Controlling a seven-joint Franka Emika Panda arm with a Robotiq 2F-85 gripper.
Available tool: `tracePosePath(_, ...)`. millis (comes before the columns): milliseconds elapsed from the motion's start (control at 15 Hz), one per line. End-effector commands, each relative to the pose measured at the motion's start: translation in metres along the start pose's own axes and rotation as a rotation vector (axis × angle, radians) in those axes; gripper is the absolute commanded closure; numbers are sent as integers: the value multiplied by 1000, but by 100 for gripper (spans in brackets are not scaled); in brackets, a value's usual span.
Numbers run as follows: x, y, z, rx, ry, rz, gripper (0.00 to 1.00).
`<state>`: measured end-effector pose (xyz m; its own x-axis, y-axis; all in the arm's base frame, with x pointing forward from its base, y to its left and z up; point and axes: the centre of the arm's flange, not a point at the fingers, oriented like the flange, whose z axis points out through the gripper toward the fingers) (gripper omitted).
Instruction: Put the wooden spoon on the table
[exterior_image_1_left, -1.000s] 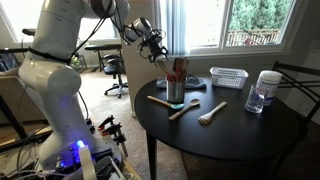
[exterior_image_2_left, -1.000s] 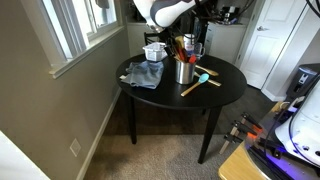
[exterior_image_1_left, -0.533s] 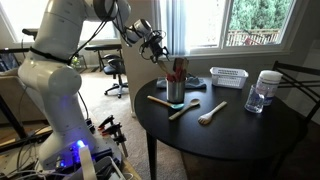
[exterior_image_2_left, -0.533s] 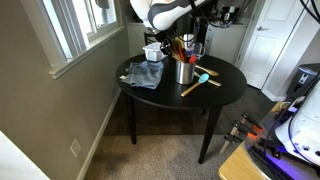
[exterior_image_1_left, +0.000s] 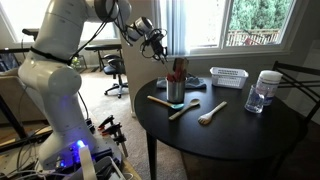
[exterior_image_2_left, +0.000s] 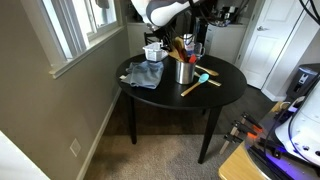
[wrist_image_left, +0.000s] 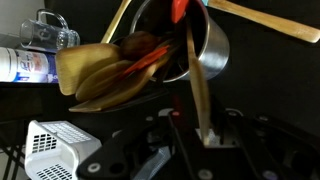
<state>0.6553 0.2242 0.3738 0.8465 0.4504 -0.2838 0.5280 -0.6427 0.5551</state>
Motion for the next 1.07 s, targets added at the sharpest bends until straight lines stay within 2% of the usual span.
tracePosePath(0, -6, 12, -9, 30, -20, 10, 94)
tracePosePath(200, -8, 14, -14, 45, -17, 19, 98)
tracePosePath(267, -8, 15, -16, 47, -15, 20, 94)
tracePosePath(600, -10, 21, -25, 57, -2, 28, 94)
tracePosePath(1000, -32, 45, -77, 125, 109, 104, 94)
